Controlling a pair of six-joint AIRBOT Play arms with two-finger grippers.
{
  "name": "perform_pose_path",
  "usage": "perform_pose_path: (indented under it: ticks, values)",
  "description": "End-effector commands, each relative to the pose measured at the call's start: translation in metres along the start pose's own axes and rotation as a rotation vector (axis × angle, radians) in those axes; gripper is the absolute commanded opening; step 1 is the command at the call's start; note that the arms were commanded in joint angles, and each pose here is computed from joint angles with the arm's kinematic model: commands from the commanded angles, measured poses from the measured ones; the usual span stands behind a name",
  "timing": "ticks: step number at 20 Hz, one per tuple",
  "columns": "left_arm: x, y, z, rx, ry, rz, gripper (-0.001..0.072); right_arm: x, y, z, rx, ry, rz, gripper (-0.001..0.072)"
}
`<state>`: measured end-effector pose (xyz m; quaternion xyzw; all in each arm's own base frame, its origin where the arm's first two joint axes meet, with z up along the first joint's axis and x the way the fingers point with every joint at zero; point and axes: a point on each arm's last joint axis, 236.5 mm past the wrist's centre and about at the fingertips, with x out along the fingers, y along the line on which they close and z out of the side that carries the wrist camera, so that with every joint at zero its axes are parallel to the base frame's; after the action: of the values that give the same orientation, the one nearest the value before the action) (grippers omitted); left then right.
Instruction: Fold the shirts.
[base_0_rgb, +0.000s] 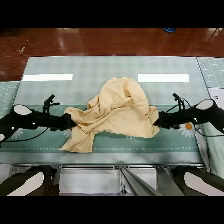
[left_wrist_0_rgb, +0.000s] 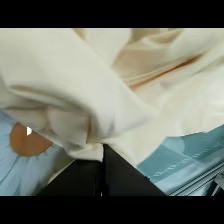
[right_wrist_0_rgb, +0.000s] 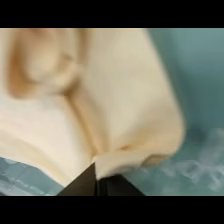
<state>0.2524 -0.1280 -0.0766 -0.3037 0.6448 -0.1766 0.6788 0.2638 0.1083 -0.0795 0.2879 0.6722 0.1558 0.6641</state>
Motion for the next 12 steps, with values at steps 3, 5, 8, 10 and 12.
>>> perform_pose_path:
  ticks: [3,5,8,10,12]
  values:
    - [-0.098,-0.111,0.081,0.246,-0.241,-0.14,0.0021,-0.11,0.126,0.076,-0.348,-0.286,0.073,0.0017]
    - [-0.181,-0.175,0.114,0.424,-0.48,-0.151,0.0021,-0.219,0.185,0.11,-0.492,-0.568,0.006,0.0017]
    - [-0.327,-0.274,0.121,0.636,-0.868,-0.173,0.0021,-0.381,0.273,0.092,-0.684,-0.961,-0.033,0.0017]
    - [-0.405,-0.328,0.089,0.785,-1.053,-0.174,0.0021,-0.454,0.315,0.044,-0.806,-1.147,-0.049,0.0017]
    - [-0.459,-0.365,0.044,0.914,-1.196,-0.16,0.0021,-0.494,0.337,-0.005,-0.88,-1.285,-0.058,0.0017]
